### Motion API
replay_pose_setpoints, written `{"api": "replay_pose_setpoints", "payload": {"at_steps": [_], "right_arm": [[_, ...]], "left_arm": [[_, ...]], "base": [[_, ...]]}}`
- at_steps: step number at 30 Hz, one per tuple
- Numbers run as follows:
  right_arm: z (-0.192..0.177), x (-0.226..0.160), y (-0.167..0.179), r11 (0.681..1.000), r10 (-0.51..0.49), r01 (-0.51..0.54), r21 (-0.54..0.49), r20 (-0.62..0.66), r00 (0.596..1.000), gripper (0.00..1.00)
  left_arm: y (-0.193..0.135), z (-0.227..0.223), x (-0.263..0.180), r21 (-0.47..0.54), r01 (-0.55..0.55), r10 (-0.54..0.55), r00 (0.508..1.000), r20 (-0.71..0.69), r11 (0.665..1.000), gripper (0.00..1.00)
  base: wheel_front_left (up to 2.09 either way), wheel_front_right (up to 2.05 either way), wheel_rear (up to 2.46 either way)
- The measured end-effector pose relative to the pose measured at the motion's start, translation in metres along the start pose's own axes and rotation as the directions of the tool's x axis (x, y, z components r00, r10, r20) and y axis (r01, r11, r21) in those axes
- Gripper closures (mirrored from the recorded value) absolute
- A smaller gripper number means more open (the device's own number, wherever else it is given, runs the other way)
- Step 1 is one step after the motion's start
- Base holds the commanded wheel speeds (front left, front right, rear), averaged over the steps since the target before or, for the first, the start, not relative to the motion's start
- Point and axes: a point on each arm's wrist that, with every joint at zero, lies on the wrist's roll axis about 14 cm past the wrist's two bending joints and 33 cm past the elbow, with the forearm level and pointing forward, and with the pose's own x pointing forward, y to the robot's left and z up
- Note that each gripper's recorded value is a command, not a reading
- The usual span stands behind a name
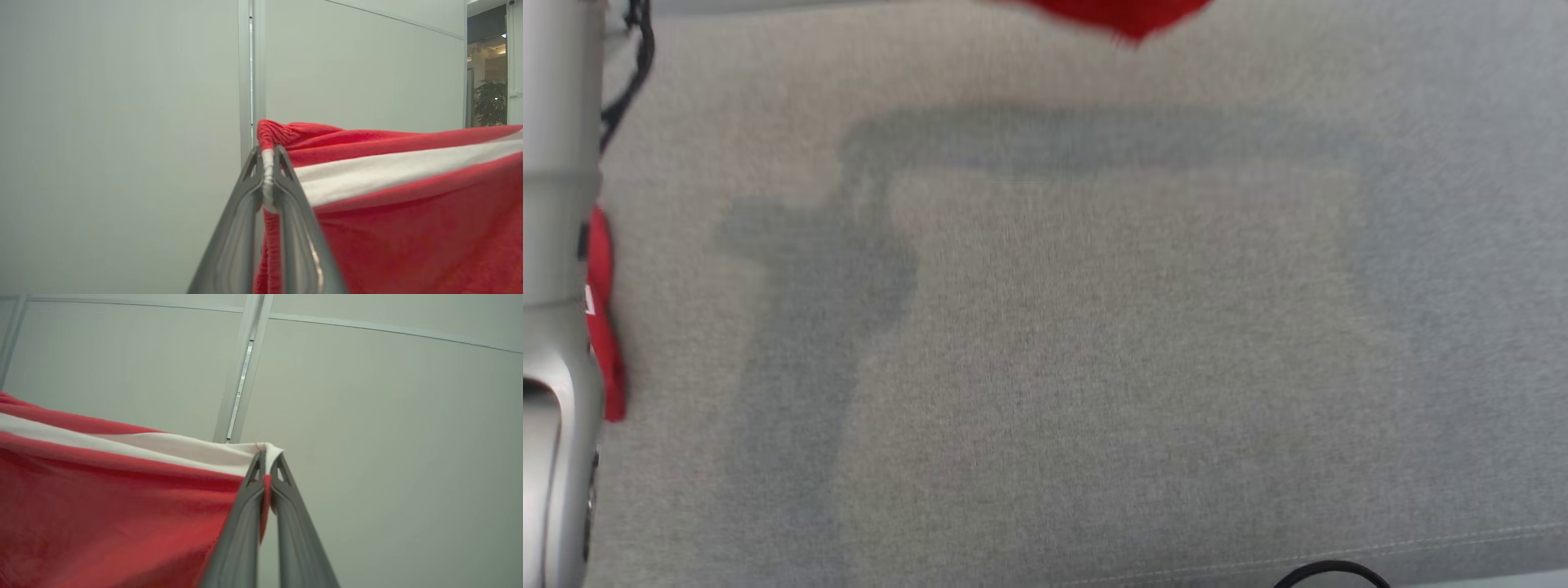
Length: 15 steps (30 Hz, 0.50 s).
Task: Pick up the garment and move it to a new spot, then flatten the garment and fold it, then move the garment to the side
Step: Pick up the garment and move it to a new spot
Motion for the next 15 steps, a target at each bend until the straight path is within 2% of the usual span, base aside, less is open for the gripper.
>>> {"api": "replay_pose_setpoints", "payload": {"at_steps": [4,8,10,12,15], "right_arm": [[-0.034,0.030,-0.016,0.996,-0.018,0.019,-0.089,0.006,1.000,1.00],[-0.117,0.021,-0.016,0.998,-0.031,0.024,-0.057,-0.123,0.992,1.00],[-0.173,-0.003,0.000,1.000,-0.005,0.004,-0.004,-0.233,0.972,1.00],[-0.229,-0.043,0.024,0.997,0.038,-0.012,0.075,-0.357,0.933,1.00],[-0.280,-0.114,0.060,0.979,0.106,-0.001,0.206,-0.503,0.858,1.00]], "left_arm": [[0.009,-0.034,0.027,-0.036,0.011,-0.008,0.997,0.076,0.999,1.00],[0.020,-0.128,0.020,-0.096,-0.021,0.016,0.998,-0.054,0.995,1.00],[0.029,-0.189,-0.005,-0.133,-0.067,0.043,0.984,-0.172,0.989,1.00],[0.028,-0.250,-0.041,-0.168,-0.106,0.051,0.951,-0.305,0.980,1.00],[0.018,-0.321,-0.113,-0.243,-0.213,0.069,0.868,-0.492,0.946,1.00]], "base": [[0.00,0.00,0.00],[0.00,0.00,0.00],[0.00,0.00,0.00],[0.00,0.00,0.00],[0.00,0.00,0.00]]}}
